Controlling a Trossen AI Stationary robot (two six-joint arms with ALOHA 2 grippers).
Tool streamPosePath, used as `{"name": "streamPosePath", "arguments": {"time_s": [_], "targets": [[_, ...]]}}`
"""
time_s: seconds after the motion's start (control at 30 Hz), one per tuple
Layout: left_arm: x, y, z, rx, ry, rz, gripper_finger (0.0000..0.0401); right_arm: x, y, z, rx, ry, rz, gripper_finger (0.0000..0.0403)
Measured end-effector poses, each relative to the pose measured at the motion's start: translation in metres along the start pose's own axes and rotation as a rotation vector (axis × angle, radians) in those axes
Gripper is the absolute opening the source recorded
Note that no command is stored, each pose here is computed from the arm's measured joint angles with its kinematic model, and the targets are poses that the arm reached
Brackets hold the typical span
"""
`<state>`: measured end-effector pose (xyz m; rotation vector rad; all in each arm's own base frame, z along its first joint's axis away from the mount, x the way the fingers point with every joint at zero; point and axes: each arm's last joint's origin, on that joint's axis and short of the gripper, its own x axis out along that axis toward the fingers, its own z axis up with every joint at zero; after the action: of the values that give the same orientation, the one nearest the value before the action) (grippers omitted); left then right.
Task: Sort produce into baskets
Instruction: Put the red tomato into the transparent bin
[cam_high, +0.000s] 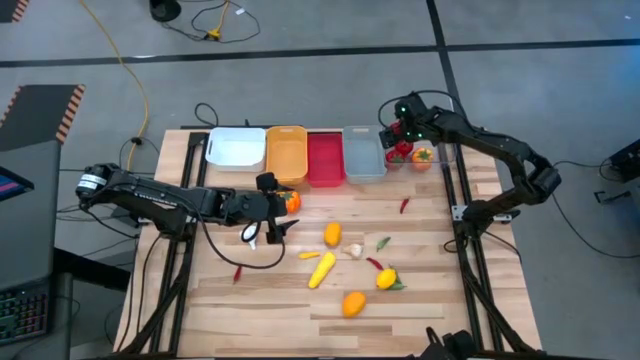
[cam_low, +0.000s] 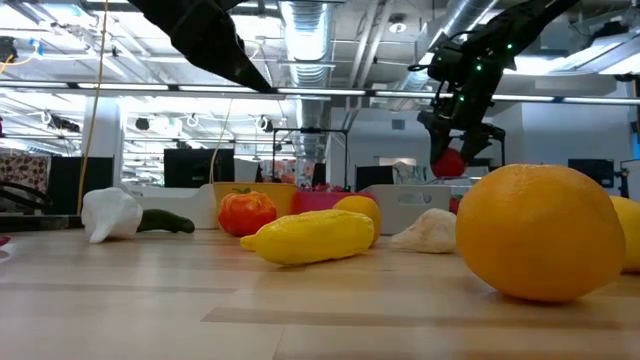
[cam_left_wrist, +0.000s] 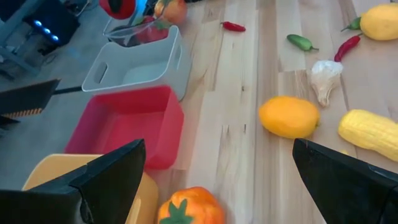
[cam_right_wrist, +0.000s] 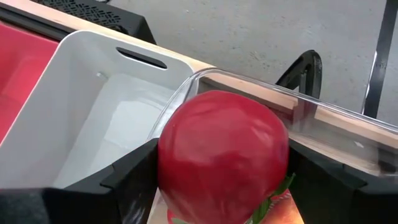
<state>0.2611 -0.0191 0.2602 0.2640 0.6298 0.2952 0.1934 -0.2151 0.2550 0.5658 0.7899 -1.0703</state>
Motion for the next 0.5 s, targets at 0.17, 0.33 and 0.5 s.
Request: {"name": "streamPosePath", "arguments": {"time_s": [0.17, 0.33, 0.5], "targets": [[0.0, -0.0001, -0.0009, -0.016, 0.008, -0.001, 0.0392, 0.0, 0.0, 0.0, 0.0, 0.0, 0.0, 0.0335], [0.0, -0.0001, -0.0009, -0.041, 0.008, -0.001, 0.0392, 0.0, 0.0, 0.0, 0.0, 0.0, 0.0, 0.0342], [0.0, -0.0001, -0.0009, -0.053, 0.008, 0.0, 0.0392, 0.0, 0.0, 0.0, 0.0, 0.0, 0.0, 0.0378]]}}
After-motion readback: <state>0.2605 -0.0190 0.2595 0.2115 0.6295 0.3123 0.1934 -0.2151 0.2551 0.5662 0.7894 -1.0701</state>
